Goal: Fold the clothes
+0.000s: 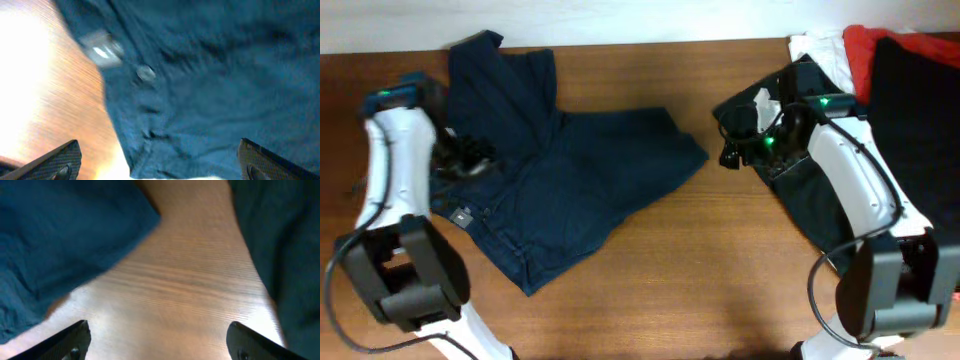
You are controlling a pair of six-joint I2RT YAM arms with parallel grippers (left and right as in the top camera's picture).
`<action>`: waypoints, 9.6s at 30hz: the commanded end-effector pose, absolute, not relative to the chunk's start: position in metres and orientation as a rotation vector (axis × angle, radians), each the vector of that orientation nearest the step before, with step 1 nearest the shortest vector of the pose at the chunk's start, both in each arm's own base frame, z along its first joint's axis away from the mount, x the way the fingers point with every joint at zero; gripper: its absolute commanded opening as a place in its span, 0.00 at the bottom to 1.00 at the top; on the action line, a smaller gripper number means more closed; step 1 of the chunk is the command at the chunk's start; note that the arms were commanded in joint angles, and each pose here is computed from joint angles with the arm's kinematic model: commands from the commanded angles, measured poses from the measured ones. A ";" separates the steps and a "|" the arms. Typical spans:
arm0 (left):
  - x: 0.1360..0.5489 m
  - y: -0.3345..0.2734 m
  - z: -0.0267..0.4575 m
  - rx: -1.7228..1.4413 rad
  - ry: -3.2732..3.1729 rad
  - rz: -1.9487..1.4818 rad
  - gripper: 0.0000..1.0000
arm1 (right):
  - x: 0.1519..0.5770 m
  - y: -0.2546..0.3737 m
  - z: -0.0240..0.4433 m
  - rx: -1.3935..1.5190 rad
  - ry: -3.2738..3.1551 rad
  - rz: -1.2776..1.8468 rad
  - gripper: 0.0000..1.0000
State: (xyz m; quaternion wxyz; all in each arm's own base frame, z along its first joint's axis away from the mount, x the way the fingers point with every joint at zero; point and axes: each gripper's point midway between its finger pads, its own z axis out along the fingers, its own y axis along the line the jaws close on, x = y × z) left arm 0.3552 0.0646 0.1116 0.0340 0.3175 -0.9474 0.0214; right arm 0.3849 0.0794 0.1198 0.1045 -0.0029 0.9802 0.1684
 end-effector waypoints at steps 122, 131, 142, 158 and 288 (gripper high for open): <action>0.295 0.098 0.133 0.946 -2.928 -0.247 0.99 | 0.411 0.022 0.153 0.489 3.119 0.312 0.78; 0.265 0.091 0.149 0.788 -2.934 -0.241 0.99 | 0.336 0.005 0.190 0.682 3.111 0.116 0.84; 0.250 0.058 0.044 1.239 -2.926 0.112 0.99 | 0.187 0.083 0.155 0.873 2.938 0.800 0.84; 0.253 0.088 0.000 1.456 -3.002 -0.028 0.39 | 0.177 0.136 0.087 1.089 3.067 0.603 0.84; 0.325 0.007 -0.003 0.908 -3.020 0.474 0.01 | 0.464 0.073 0.109 -0.312 2.799 0.016 0.69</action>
